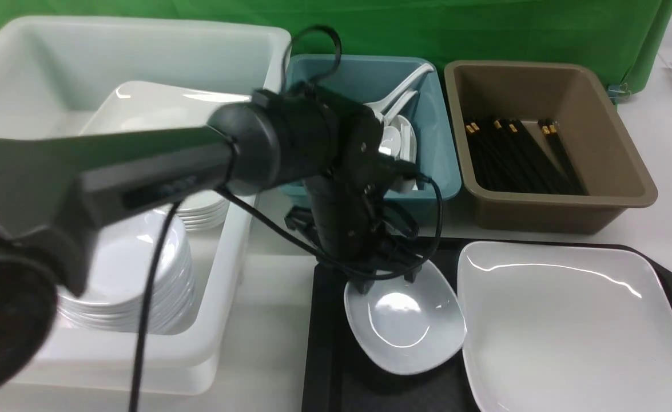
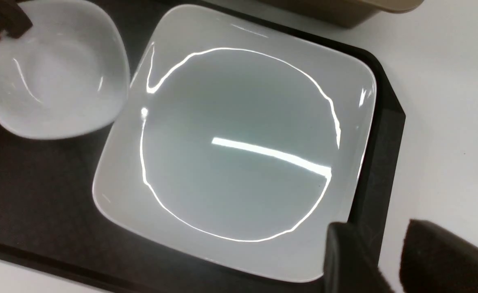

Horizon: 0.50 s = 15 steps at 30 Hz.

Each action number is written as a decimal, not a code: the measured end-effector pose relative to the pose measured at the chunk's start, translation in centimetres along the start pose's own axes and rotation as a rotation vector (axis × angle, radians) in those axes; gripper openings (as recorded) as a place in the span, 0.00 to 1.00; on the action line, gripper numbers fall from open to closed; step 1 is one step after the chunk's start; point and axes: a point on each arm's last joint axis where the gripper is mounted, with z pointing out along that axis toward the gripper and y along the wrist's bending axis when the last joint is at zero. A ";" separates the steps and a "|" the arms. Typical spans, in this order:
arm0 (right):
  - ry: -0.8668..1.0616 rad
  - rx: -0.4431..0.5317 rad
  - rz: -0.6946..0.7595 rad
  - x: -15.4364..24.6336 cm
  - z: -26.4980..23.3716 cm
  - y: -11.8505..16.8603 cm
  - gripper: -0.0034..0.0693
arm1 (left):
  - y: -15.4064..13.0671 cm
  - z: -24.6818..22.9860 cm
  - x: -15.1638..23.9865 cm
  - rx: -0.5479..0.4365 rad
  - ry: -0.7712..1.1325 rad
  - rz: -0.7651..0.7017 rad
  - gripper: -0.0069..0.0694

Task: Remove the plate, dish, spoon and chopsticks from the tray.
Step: Use the left arm to grab a small plate from the dinner plate, then use the left arm to put the small plate into the large storage box on the left

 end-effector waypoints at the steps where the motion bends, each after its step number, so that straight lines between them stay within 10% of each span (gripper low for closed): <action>1: 0.000 0.000 0.000 0.0 0.0 0.0 0.38 | 0.0 -0.2 0.0 0.000 -0.004 0.000 0.17; 15: 0.001 0.000 0.000 0.0 0.0 0.0 0.38 | -0.4 -12.4 1.6 0.041 -0.277 0.020 0.12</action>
